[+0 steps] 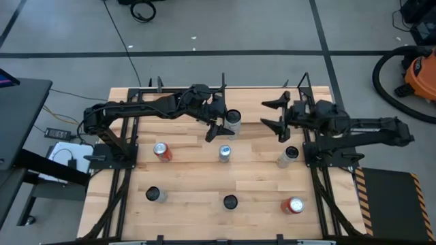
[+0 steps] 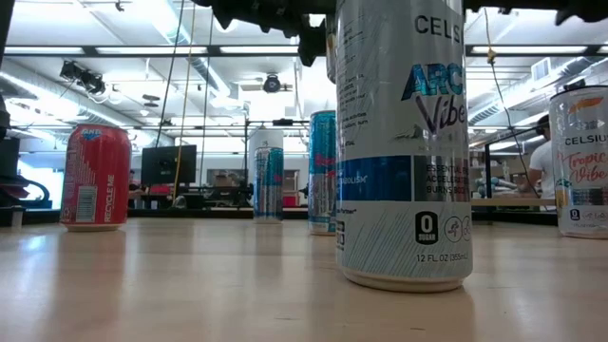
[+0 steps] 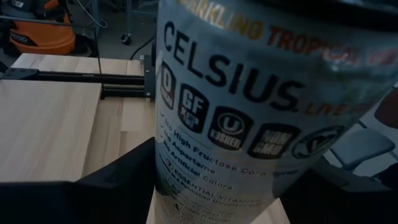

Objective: Place canned beverage on shelf
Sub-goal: Put the top white yellow soda can on the shelf

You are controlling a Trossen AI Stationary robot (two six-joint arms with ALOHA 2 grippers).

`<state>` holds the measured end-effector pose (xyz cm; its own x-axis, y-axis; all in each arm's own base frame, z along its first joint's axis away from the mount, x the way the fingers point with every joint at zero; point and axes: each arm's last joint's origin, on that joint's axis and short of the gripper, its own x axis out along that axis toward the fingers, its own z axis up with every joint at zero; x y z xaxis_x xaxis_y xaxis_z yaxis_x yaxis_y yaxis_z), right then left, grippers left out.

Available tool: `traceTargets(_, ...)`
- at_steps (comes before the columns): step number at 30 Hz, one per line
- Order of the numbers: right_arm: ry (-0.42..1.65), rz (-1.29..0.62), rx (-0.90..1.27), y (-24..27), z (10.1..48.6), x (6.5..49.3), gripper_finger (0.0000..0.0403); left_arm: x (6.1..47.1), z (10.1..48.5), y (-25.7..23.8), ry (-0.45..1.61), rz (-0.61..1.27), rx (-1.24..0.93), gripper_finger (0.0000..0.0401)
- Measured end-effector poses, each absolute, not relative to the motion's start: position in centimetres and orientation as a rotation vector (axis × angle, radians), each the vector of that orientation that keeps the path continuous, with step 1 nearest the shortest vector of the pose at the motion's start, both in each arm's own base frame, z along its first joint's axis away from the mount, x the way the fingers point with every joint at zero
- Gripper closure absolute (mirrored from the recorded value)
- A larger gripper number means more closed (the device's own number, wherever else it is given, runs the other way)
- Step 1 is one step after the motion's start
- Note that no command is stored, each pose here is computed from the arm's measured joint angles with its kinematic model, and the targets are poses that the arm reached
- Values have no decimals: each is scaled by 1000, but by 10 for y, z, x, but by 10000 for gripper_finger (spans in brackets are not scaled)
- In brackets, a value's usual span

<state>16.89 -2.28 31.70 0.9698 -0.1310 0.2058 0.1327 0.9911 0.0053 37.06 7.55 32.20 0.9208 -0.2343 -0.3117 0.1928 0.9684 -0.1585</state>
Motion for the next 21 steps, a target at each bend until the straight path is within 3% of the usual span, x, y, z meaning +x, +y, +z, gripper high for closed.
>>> traceTargets(21, -76, -16, -93, -29, 317, 244, 79, 371, 322, 75, 335, -222, -124, 122)
